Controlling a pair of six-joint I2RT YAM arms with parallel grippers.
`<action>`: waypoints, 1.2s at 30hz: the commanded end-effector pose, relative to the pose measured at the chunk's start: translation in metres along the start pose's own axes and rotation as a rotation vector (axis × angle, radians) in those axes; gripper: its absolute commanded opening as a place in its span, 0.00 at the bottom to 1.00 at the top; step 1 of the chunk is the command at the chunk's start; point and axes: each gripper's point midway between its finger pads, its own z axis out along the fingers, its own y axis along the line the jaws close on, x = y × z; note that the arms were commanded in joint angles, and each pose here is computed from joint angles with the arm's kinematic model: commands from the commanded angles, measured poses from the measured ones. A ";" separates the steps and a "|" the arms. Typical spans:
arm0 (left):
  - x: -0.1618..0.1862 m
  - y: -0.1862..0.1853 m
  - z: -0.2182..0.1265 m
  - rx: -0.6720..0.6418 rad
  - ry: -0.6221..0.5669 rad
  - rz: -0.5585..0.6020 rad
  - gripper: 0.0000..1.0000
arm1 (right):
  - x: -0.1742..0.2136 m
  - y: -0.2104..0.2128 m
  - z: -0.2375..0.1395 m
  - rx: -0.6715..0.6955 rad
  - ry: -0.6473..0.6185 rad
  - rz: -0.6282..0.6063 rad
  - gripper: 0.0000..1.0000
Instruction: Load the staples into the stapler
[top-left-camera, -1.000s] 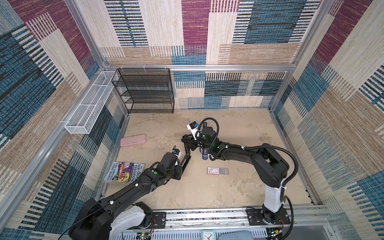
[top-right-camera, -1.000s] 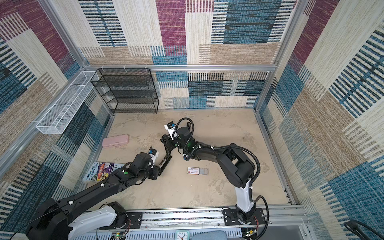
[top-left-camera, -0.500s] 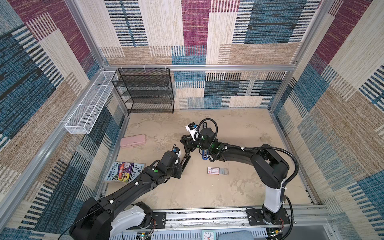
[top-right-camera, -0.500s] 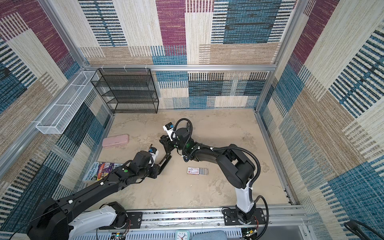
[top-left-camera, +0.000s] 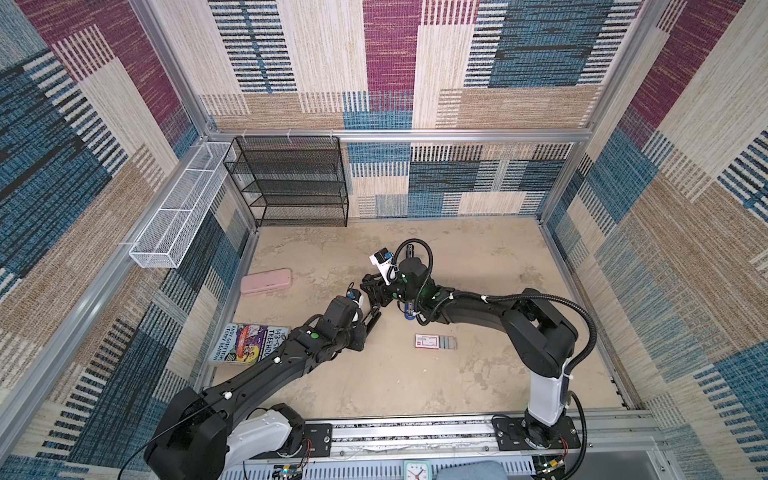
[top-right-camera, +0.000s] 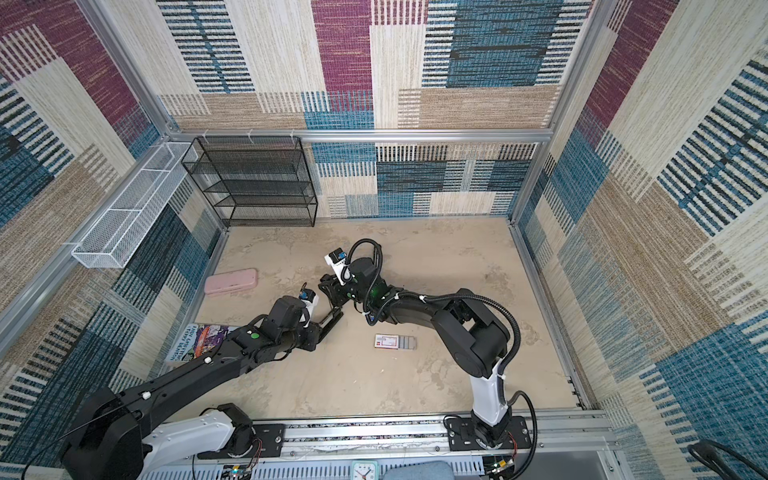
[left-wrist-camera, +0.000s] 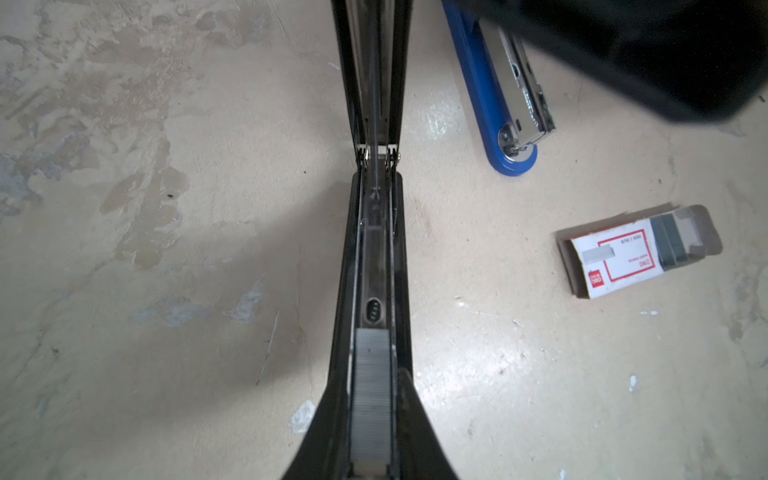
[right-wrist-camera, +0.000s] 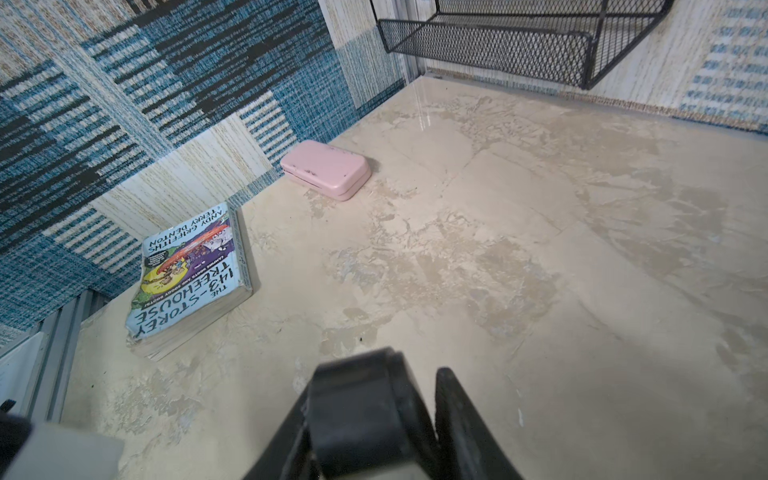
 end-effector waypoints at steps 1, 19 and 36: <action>-0.074 -0.020 -0.013 0.075 -0.288 -0.018 0.00 | 0.002 0.051 -0.002 -0.227 0.037 0.151 0.42; -0.067 -0.015 -0.005 0.051 -0.262 -0.019 0.00 | 0.005 0.045 -0.005 -0.186 0.038 0.157 0.50; -0.053 -0.002 0.003 -0.001 -0.239 -0.044 0.00 | 0.001 0.047 -0.017 -0.175 0.039 0.123 0.65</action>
